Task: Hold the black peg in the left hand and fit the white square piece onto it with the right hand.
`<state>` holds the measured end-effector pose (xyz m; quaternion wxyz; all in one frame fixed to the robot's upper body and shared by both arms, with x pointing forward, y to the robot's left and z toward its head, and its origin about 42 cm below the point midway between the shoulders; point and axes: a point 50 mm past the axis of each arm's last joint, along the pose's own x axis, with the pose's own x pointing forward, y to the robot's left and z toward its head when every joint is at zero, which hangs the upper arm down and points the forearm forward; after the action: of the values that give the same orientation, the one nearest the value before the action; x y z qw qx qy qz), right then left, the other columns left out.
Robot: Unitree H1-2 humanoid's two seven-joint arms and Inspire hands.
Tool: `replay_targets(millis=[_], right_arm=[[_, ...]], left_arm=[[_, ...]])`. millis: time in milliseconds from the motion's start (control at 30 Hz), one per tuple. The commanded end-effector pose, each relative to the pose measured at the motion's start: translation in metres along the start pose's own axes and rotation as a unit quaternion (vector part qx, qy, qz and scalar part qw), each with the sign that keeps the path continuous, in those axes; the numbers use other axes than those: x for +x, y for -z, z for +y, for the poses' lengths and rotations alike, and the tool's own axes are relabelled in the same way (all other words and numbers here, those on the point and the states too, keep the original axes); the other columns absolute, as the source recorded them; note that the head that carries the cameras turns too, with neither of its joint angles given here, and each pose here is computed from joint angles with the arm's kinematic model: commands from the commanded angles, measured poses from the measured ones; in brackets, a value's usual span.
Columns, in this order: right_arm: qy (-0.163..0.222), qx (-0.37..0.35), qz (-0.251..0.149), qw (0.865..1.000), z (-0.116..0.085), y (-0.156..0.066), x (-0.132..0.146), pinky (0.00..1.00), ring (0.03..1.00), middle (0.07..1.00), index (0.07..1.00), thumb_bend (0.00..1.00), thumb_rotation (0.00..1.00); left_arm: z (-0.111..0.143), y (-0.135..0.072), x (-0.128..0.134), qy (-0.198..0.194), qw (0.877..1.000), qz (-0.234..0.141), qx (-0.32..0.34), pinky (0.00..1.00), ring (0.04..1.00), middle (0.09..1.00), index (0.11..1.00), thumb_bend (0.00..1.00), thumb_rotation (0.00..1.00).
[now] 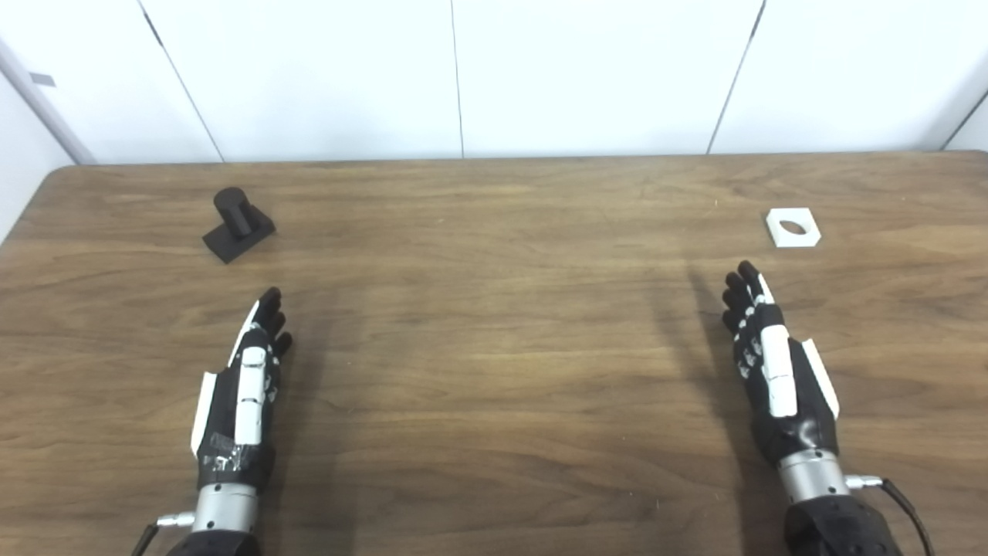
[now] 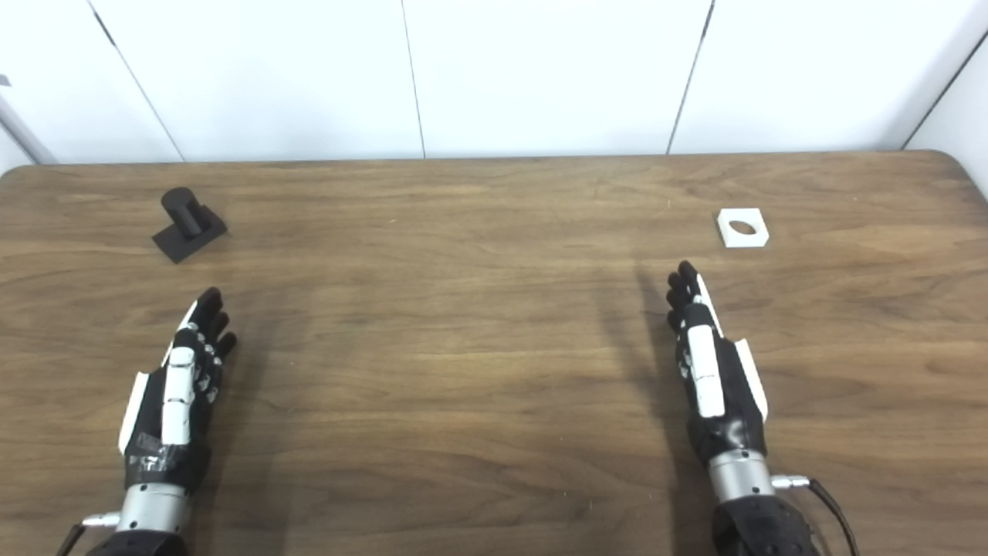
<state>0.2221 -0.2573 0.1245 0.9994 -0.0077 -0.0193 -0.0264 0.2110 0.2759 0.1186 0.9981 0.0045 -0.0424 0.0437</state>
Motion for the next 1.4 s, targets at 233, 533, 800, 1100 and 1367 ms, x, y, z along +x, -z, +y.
replay_targets(millis=[233, 533, 800, 1100, 1367], right_arm=[[0.003, -0.004, 0.005, 1.0, -0.01, 0.016, -0.025, 1.0, 0.991, 0.985, 0.976, 0.52, 1.0], [0.0, 0.002, 0.016, 1.0, -0.016, 0.024, -0.024, 1.0, 1.0, 1.0, 0.996, 0.49, 1.0], [-0.001, 0.005, 0.015, 1.0, -0.018, 0.03, -0.02, 1.0, 1.0, 1.0, 1.0, 0.48, 1.0], [-0.001, 0.013, 0.01, 1.0, -0.021, 0.03, -0.019, 1.0, 1.0, 1.0, 0.99, 0.5, 1.0], [-0.004, 0.007, 0.013, 1.0, -0.02, 0.027, -0.018, 1.0, 1.0, 0.999, 0.985, 0.57, 1.0]], left_arm=[[-0.015, 0.007, -0.011, 0.002, 1.0, -0.001, -0.007, 1.0, 1.0, 0.986, 0.954, 0.46, 0.94], [-0.025, 0.022, -0.011, 0.0, 1.0, -0.004, 0.002, 1.0, 0.995, 0.97, 0.942, 0.42, 0.94], [-0.028, 0.034, -0.007, 0.008, 1.0, -0.014, 0.007, 1.0, 0.995, 0.971, 0.945, 0.42, 0.93], [-0.028, 0.033, -0.007, 0.005, 1.0, -0.016, 0.016, 1.0, 0.997, 0.968, 0.941, 0.45, 0.88], [-0.019, 0.011, -0.004, -0.037, 0.992, -0.029, 0.119, 0.92, 0.935, 0.935, 0.923, 0.54, 0.48]])
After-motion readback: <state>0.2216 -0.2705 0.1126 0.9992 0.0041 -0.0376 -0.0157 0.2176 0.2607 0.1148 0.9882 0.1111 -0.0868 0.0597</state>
